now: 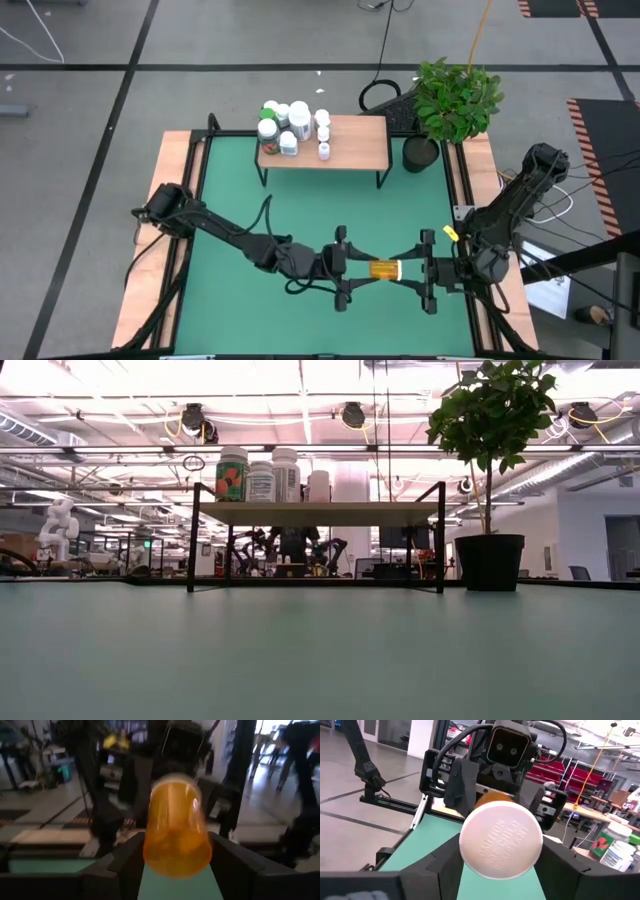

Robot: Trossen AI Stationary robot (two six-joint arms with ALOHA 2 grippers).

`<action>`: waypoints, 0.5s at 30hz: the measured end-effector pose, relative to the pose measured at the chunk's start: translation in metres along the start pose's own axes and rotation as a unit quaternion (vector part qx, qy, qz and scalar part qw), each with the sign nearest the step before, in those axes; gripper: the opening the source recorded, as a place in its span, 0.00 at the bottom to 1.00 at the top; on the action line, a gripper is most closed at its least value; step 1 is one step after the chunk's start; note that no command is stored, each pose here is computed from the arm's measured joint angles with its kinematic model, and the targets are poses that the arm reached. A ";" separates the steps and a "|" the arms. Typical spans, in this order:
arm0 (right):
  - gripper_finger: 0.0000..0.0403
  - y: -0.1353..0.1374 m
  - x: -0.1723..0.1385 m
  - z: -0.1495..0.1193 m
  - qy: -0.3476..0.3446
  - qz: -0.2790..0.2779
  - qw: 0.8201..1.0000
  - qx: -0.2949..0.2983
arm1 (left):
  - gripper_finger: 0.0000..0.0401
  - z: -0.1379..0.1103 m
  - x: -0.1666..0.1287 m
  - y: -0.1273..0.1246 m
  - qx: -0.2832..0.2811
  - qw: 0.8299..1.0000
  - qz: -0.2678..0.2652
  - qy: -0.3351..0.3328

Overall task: Pick and place medicine bottles onto shelf by color
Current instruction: Put the orange bottle on the shelf

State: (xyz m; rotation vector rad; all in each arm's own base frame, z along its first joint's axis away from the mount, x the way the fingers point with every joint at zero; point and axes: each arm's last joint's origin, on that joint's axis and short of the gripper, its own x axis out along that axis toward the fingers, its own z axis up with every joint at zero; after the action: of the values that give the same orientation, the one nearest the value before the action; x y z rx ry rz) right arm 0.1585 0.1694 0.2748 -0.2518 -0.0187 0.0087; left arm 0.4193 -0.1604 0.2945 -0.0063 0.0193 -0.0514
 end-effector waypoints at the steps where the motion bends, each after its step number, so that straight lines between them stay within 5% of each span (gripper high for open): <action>1: 0.50 0.000 0.000 0.000 0.001 -0.003 1.000 0.002 | 0.54 -0.003 0.000 0.001 0.004 1.000 0.003 0.013; 5: 0.51 -0.005 0.004 -0.001 0.004 -0.016 1.000 0.018 | 0.68 -0.020 -0.002 0.005 0.041 0.993 0.062 0.095; 10: 0.50 -0.022 0.011 -0.005 0.030 -0.047 0.997 0.043 | 0.85 -0.045 -0.011 0.014 0.065 0.963 0.145 0.216; 15: 0.50 -0.050 0.028 -0.002 0.103 -0.105 0.987 0.057 | 0.92 -0.076 -0.027 0.028 0.016 0.926 0.200 0.320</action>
State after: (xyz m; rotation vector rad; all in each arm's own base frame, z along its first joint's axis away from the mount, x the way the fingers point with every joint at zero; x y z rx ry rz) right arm 0.1872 0.1205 0.2863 -0.1352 0.1607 -0.2261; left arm 0.3920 -0.1317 0.2193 0.0477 0.6752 0.3590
